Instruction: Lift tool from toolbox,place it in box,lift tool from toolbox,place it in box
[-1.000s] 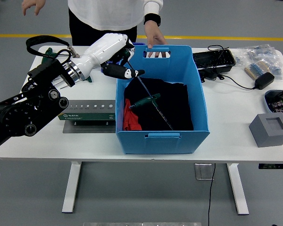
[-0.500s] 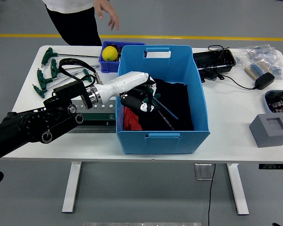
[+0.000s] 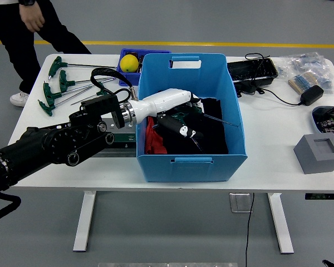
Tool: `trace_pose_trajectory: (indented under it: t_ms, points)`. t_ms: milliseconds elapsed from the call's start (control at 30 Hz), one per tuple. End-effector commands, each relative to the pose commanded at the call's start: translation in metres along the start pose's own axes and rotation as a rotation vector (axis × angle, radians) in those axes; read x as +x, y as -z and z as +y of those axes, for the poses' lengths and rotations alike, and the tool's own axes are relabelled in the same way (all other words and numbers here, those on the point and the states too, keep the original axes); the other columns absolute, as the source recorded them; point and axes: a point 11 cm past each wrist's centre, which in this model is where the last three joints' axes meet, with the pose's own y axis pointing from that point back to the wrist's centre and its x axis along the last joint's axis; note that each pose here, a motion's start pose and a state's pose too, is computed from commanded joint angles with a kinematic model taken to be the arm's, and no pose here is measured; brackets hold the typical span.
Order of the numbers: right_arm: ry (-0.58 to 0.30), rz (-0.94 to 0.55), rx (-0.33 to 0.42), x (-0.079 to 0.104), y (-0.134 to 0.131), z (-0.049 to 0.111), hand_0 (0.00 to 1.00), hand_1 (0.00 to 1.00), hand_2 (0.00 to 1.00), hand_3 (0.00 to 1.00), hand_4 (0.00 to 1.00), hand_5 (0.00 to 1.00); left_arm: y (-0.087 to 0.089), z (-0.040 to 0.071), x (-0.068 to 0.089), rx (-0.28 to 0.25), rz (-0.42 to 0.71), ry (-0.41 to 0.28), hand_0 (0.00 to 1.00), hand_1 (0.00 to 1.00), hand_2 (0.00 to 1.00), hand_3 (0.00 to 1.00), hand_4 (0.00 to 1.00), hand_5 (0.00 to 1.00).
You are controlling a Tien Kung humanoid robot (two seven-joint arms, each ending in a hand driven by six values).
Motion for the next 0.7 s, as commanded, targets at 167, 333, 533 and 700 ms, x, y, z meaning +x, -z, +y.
trace_pose_trajectory:
  t_ms: [167,333,533,700]
  points:
    - [-0.001,0.003,-0.007,0.0,-0.003,0.0,0.652,0.624,0.694,0.557,0.765,0.671,0.014,0.007,-0.003,0.05,0.002,0.01,0.601,0.561,0.647,0.581,0.998,0.59]
    - [0.0,0.005,-0.018,-0.001,-0.008,-0.001,0.652,0.623,0.694,0.558,0.765,0.669,0.03,0.015,-0.011,0.12,-0.029,0.051,0.778,0.698,0.753,0.613,0.94,0.592]
    - [0.0,0.007,-0.025,-0.001,-0.012,-0.001,0.651,0.623,0.693,0.558,0.765,0.669,0.04,0.024,-0.013,0.164,-0.057,0.068,0.977,0.899,0.928,0.674,0.941,0.595]
    - [0.0,0.005,-0.027,-0.001,-0.013,-0.001,0.651,0.623,0.694,0.558,0.765,0.668,0.04,0.031,-0.008,0.177,-0.014,-0.002,0.998,0.973,0.988,0.753,0.941,0.602]
